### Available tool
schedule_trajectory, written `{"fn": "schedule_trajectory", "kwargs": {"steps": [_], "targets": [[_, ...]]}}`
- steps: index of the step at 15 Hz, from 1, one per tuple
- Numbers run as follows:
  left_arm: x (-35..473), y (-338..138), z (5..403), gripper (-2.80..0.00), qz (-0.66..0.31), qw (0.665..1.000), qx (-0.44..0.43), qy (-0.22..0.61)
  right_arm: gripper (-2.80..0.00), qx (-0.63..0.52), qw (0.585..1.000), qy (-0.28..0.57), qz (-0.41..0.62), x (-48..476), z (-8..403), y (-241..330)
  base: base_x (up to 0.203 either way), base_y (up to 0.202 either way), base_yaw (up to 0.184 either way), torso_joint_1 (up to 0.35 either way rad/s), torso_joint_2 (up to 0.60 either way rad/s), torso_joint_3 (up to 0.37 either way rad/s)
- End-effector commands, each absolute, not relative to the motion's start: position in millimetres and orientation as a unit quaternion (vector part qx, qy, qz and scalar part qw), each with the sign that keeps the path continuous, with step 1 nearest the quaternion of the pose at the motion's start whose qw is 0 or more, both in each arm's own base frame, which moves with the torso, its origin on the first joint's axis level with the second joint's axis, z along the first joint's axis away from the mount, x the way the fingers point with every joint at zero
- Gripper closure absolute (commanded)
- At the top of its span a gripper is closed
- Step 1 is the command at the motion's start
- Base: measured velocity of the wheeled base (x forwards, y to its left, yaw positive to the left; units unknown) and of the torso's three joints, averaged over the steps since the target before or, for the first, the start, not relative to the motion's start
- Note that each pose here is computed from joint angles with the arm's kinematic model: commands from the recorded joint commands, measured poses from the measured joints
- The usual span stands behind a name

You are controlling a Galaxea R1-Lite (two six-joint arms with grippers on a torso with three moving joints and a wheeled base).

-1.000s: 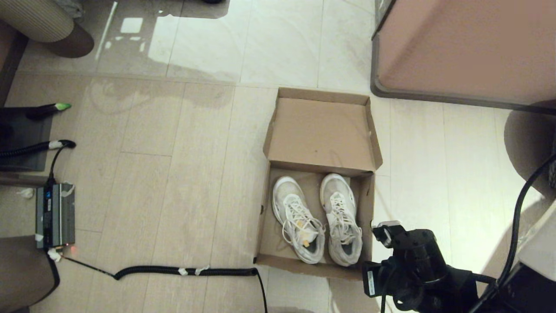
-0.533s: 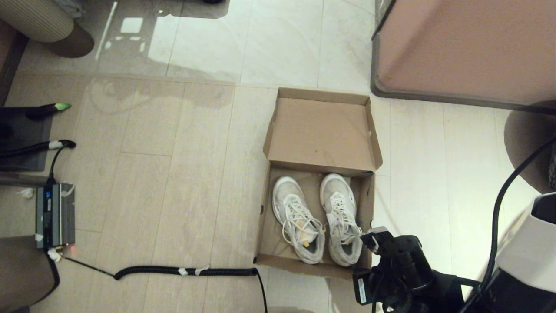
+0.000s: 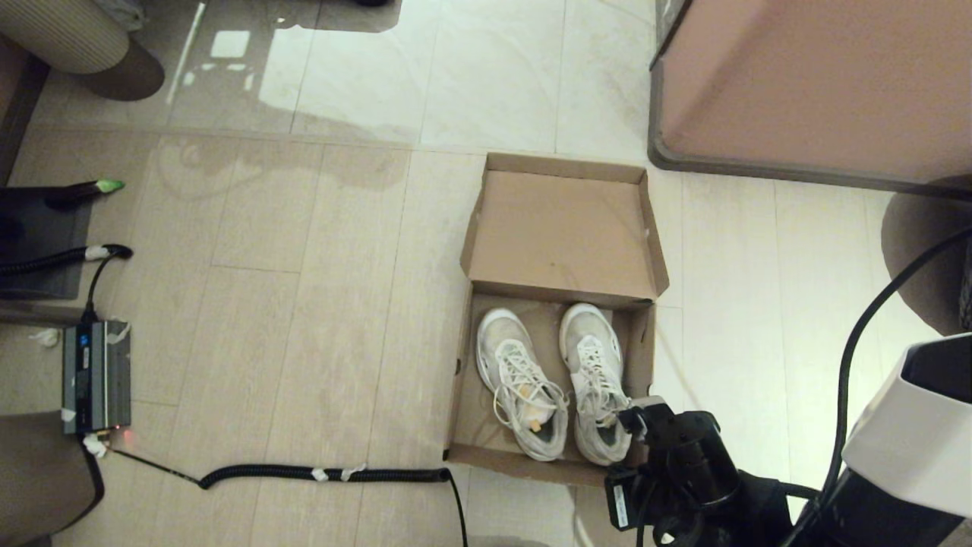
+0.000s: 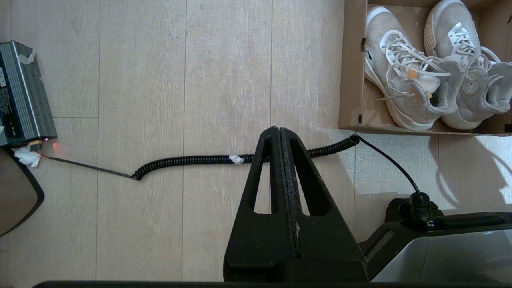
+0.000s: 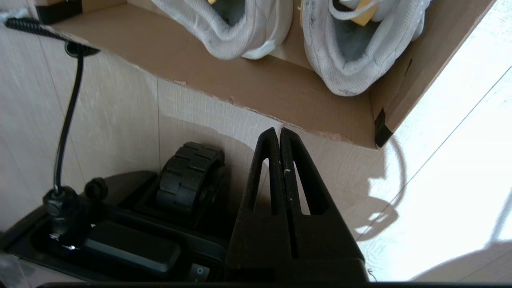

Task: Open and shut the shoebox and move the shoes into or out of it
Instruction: Put the shoes out of the shoe box

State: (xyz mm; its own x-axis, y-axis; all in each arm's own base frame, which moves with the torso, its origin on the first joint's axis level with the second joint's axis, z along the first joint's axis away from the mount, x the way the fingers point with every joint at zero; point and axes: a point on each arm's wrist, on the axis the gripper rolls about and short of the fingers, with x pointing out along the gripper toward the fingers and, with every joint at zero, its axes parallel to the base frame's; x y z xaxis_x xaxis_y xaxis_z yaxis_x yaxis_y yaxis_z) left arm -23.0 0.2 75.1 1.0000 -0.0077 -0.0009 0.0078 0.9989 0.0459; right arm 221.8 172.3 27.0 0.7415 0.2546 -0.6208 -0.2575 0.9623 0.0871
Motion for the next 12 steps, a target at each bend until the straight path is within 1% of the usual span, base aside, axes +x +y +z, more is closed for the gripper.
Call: {"fn": "schedule_trajectory", "kwargs": {"steps": [1,3,4,7,12], "targets": [[-23,0,75,0.00,-0.004,1.000,0.023,0.001,0.00,-0.006,0.932,0.336,0.138,221,24,173,0.000,0.000,0.000,0.000,0.00,0.000],[-23,0,75,0.00,-0.004,1.000,0.023,0.001,0.00,-0.013,0.929,0.347,0.130,222,15,174,0.000,0.000,0.000,0.000,0.00,0.000],[-23,0,75,0.00,-0.004,1.000,0.023,0.001,-2.80,-0.014,0.931,0.346,0.117,224,12,175,0.000,0.000,0.000,0.000,0.00,0.000],[-23,0,75,0.00,-0.004,1.000,0.023,0.001,-2.80,-0.015,0.931,0.351,0.104,230,2,178,0.000,0.000,0.000,0.000,0.00,0.000],[-23,0,75,0.00,-0.004,1.000,0.023,0.001,-2.80,-0.025,0.935,0.340,0.100,260,-18,199,0.000,0.000,0.000,0.000,0.00,0.000]]}}
